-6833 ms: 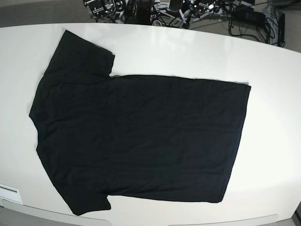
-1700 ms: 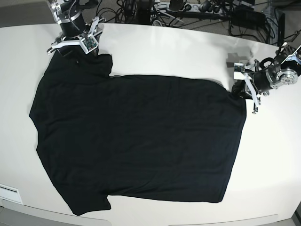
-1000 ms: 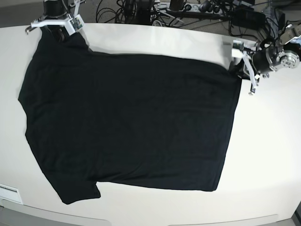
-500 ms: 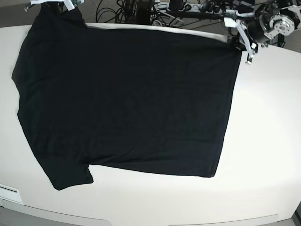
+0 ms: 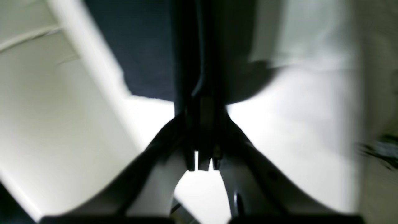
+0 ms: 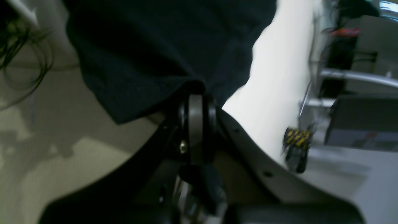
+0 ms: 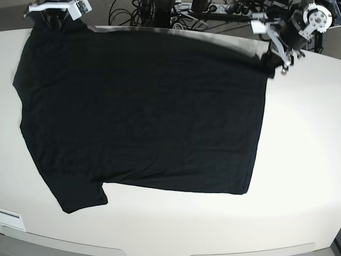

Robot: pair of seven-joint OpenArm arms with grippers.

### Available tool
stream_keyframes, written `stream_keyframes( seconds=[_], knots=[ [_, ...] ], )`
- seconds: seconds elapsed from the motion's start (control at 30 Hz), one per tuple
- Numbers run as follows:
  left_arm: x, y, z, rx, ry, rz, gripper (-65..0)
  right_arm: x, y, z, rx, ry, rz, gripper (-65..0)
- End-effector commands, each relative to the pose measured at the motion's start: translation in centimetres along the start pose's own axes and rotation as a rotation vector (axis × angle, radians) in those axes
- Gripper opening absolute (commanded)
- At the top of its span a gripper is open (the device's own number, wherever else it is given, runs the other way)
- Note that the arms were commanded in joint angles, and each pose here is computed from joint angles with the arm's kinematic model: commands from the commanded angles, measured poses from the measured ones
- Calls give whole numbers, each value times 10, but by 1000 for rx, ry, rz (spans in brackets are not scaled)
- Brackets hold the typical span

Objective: Fold the T-shirt properly
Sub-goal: 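Pull the grasped collar-edge corners away from the hem to straighten the shirt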

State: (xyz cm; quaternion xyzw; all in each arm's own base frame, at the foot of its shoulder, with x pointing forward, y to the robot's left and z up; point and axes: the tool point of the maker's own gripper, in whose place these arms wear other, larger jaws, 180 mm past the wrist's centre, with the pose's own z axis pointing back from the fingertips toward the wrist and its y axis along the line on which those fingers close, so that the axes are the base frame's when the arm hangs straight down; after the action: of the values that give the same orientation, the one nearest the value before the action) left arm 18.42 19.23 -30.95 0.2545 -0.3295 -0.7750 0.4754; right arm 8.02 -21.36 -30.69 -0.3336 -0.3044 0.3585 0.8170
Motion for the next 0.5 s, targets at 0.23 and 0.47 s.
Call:
stream_keyframes(
  seconds=[0.23,0.47],
  knots=[
    [-10,73,-4,232,-12,141,-650,60,-58,-19,-172,-242,-27,-650],
    [17,66,-10,192,-128,264,-650,103,-50,-40,-14,-394,-114,-650]
  ],
)
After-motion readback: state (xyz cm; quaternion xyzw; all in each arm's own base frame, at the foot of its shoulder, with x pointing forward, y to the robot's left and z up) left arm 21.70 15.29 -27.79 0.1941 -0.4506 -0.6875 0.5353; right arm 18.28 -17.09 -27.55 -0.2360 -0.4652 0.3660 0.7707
